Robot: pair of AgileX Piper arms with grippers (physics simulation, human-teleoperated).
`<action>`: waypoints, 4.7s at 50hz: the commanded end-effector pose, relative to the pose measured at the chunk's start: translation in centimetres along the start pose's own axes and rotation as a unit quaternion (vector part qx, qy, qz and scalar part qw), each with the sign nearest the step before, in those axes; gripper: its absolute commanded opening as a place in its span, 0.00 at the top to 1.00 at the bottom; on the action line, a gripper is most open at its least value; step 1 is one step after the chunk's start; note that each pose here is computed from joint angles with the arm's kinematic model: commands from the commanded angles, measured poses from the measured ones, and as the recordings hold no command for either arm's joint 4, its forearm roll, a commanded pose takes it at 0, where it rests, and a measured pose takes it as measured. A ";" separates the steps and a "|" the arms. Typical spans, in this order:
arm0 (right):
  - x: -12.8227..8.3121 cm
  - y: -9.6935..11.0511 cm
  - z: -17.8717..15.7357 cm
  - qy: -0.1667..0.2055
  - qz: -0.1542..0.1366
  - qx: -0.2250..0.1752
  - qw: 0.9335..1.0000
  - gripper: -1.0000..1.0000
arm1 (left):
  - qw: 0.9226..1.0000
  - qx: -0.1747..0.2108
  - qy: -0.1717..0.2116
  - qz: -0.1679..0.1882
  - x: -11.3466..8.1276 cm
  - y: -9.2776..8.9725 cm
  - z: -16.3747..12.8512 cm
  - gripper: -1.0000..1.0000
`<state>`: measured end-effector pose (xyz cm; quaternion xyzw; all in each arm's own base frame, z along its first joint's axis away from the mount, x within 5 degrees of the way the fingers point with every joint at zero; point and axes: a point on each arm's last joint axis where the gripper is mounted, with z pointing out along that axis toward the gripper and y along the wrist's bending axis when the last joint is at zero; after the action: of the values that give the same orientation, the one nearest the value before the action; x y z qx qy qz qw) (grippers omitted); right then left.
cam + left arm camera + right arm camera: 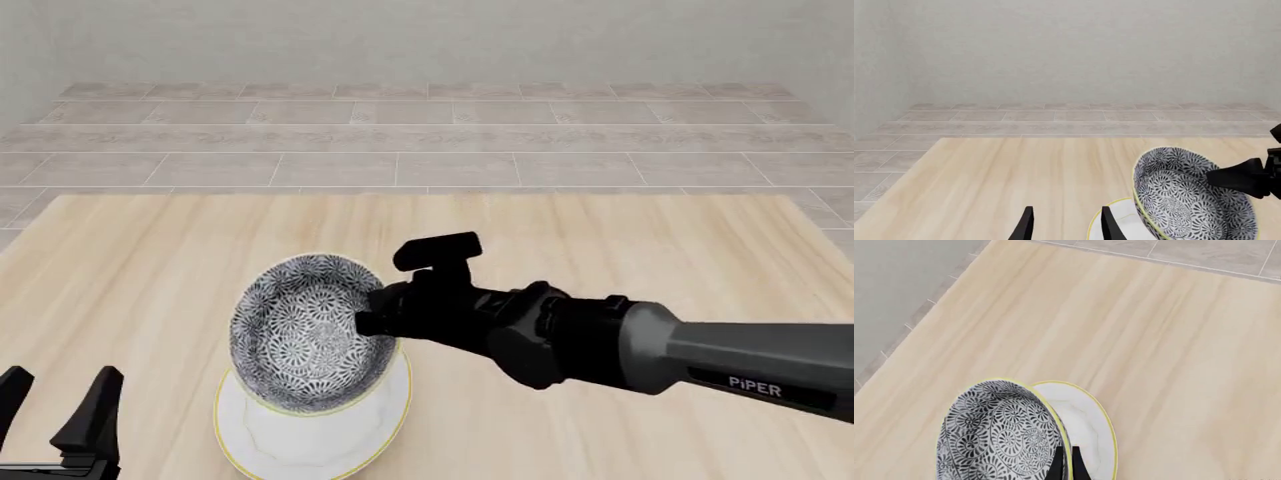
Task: Put the bowl on the plate.
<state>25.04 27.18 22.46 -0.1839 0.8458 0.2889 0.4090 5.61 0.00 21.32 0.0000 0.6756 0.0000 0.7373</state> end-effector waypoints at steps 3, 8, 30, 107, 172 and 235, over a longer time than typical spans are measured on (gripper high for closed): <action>0.1 -0.3 0.5 -0.001 0.021 0.003 1.000 1.00 | 1.000 0.000 0.000 0.000 0.0 0.0 0.0 0.00; 0.4 -0.2 0.7 0.001 0.025 0.002 1.000 1.00 | 1.000 0.000 0.000 0.000 0.0 0.0 0.0 0.00; 1.3 -0.1 1.3 0.006 0.029 -0.001 1.000 1.00 | 1.000 0.000 0.000 0.000 0.0 0.0 0.0 0.00; 4.3 -1.2 2.9 0.030 0.040 0.009 0.999 1.00 | 1.000 0.000 0.000 0.000 0.0 0.0 0.0 0.00; 5.8 -1.0 5.2 0.055 0.036 0.011 0.998 1.00 | 1.000 0.000 0.000 0.000 0.0 0.0 0.0 0.00; 0.4 -0.8 -0.2 -0.008 0.006 0.005 1.000 0.00 | 1.000 0.000 0.000 0.000 0.0 0.0 0.0 0.00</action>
<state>25.50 27.69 19.27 -0.1715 0.8579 0.2850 0.3916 5.61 0.00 21.32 0.0000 0.6756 0.0000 0.7373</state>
